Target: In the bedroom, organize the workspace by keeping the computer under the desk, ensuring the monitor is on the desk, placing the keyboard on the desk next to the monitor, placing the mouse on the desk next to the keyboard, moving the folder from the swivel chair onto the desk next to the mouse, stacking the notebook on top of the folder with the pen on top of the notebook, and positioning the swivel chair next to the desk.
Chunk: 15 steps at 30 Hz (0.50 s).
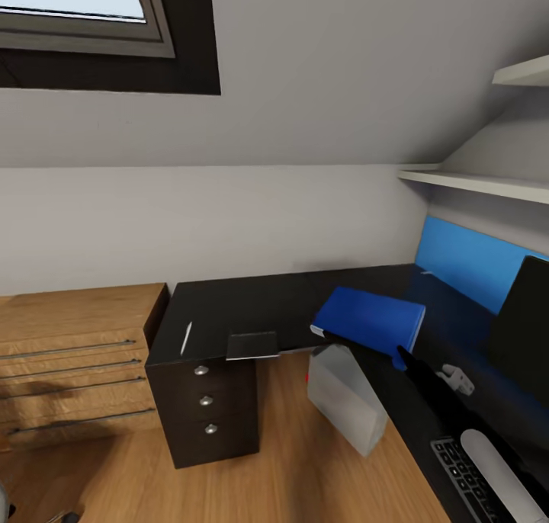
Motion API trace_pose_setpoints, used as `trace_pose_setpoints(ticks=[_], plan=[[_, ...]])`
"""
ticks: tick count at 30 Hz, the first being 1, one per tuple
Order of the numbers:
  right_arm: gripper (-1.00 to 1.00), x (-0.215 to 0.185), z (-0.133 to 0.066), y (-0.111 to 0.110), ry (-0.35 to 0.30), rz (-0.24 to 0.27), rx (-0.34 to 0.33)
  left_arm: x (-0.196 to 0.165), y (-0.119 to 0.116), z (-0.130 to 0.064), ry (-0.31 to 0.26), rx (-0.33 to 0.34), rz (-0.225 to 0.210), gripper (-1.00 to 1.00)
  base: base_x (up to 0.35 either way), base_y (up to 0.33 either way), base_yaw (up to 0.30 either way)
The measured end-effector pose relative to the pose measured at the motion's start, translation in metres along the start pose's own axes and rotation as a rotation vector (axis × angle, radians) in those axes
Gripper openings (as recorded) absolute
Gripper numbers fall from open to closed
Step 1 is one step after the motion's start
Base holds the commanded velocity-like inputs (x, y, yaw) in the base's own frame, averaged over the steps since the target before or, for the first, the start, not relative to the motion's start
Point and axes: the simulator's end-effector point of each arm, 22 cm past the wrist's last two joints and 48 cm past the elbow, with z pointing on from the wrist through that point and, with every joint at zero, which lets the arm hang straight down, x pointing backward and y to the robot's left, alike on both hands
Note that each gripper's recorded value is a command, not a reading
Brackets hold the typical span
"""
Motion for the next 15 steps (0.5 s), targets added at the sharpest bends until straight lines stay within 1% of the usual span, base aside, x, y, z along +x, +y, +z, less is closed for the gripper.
trace_pose_setpoints(ticks=[5,6,7,8,9,10,11,12,13,14,15], plan=[[-1.00,0.001,0.000,-0.003,0.000,-0.001,0.008,0.000,0.000,0.000,0.001,0.001,0.000,1.00,0.265,0.005,0.000],[-1.00,0.002,0.000,-0.003,-0.006,0.003,0.010,0.000,-0.001,0.000,0.001,0.001,0.000,1.00,0.298,0.001,0.000],[-1.00,0.005,0.001,-0.001,-0.017,0.017,0.012,0.000,-0.001,0.000,0.000,0.001,0.000,1.00,0.310,0.001,0.000],[-1.00,0.009,0.002,0.002,-0.036,0.040,0.015,0.000,-0.001,0.000,0.001,0.001,0.000,1.00,0.294,0.000,0.000],[-1.00,0.013,0.002,0.003,-0.067,0.075,0.026,0.000,-0.001,0.000,0.000,0.001,0.000,1.00,0.171,0.000,0.000],[-1.00,0.017,0.002,-0.001,-0.127,0.126,0.056,0.000,-0.001,0.000,0.000,0.001,0.001,1.00,0.109,0.000,0.000],[-1.00,0.019,0.001,-0.006,-0.171,0.157,0.084,0.000,-0.001,0.000,0.001,0.001,0.001,1.00,0.087,0.000,0.000],[-1.00,0.019,0.001,-0.009,-0.193,0.170,0.098,0.000,-0.001,0.000,0.000,0.001,0.001,1.00,0.056,0.000,0.000],[-1.00,0.020,-0.001,-0.014,-0.233,0.192,0.126,0.000,-0.001,0.000,0.001,0.001,0.001,1.00,0.009,0.000,0.000],[-1.00,0.030,-0.009,-0.030,-0.321,0.268,0.226,0.000,-0.001,0.000,0.002,0.001,0.001,1.00,0.006,0.000,0.000],[-1.00,0.039,-0.010,-0.034,-0.322,0.282,0.252,0.000,-0.001,0.000,0.002,0.001,0.001,1.00,0.004,0.000,0.000]])
